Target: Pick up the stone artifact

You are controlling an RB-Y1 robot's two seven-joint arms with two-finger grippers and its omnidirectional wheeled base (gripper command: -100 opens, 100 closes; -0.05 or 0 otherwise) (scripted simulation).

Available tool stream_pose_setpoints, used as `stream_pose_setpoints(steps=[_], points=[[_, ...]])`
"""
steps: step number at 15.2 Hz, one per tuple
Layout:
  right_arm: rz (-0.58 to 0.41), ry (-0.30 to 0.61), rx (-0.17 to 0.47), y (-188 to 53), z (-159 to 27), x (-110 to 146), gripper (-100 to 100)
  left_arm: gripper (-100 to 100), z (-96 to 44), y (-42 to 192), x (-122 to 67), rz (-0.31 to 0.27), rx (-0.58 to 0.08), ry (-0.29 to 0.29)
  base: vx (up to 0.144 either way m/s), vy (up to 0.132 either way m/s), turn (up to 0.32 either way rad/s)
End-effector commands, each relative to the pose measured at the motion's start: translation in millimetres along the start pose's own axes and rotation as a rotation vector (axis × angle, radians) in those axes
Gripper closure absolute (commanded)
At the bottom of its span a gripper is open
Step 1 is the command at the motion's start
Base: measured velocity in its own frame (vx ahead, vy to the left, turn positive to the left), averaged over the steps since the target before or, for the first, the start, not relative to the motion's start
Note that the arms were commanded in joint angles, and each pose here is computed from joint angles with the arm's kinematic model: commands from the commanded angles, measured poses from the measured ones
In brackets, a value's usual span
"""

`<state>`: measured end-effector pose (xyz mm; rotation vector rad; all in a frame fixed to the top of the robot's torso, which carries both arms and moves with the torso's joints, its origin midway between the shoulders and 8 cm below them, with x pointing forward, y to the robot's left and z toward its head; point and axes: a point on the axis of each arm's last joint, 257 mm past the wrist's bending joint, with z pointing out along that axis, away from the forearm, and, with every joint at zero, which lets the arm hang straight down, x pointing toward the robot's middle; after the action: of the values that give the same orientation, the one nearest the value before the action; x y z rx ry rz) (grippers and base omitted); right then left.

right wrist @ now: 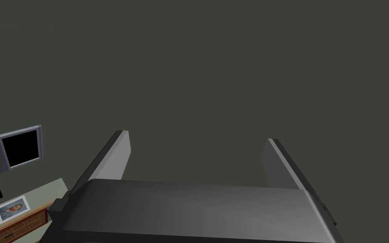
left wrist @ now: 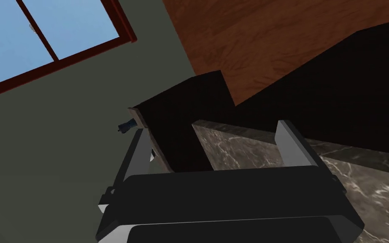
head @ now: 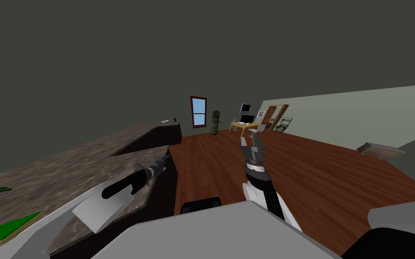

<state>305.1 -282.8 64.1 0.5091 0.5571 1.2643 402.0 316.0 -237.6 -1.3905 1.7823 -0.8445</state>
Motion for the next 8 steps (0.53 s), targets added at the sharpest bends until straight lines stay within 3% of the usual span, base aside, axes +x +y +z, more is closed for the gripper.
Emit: stream_pose_setpoints(steps=[1, 3, 4, 6, 8], points=[[0.0, 0.0, 0.0, 0.0, 0.0, 0.0, 0, -100, 0.2, 10.6, -9.2, 0.01, -0.043, -0.021, -0.032, 0.055, -0.096], [0.0, 0.0, 0.0, 0.0, 0.0, 0.0, 0, -100, -3.6, 39.3, -31.0, 0.032, -0.139, -0.069, -0.04, 0.071, -0.144], [0.0, 0.0, 0.0, 0.0, 0.0, 0.0, 0, -100, -3.9, 40.1, -31.8, 0.034, -0.142, -0.071, -0.046, 0.083, -0.126], [0.0, 0.0, 0.0, 0.0, 0.0, 0.0, 0, -100, -9.9, 66.8, -51.3, 0.053, -0.229, -0.114, -0.05, 0.105, -0.108], [0.0, 0.0, 0.0, 0.0, 0.0, 0.0, 0, -100, -13.3, 79.2, -59.2, 0.059, -0.267, -0.132, -0.036, 0.094, -0.067]])
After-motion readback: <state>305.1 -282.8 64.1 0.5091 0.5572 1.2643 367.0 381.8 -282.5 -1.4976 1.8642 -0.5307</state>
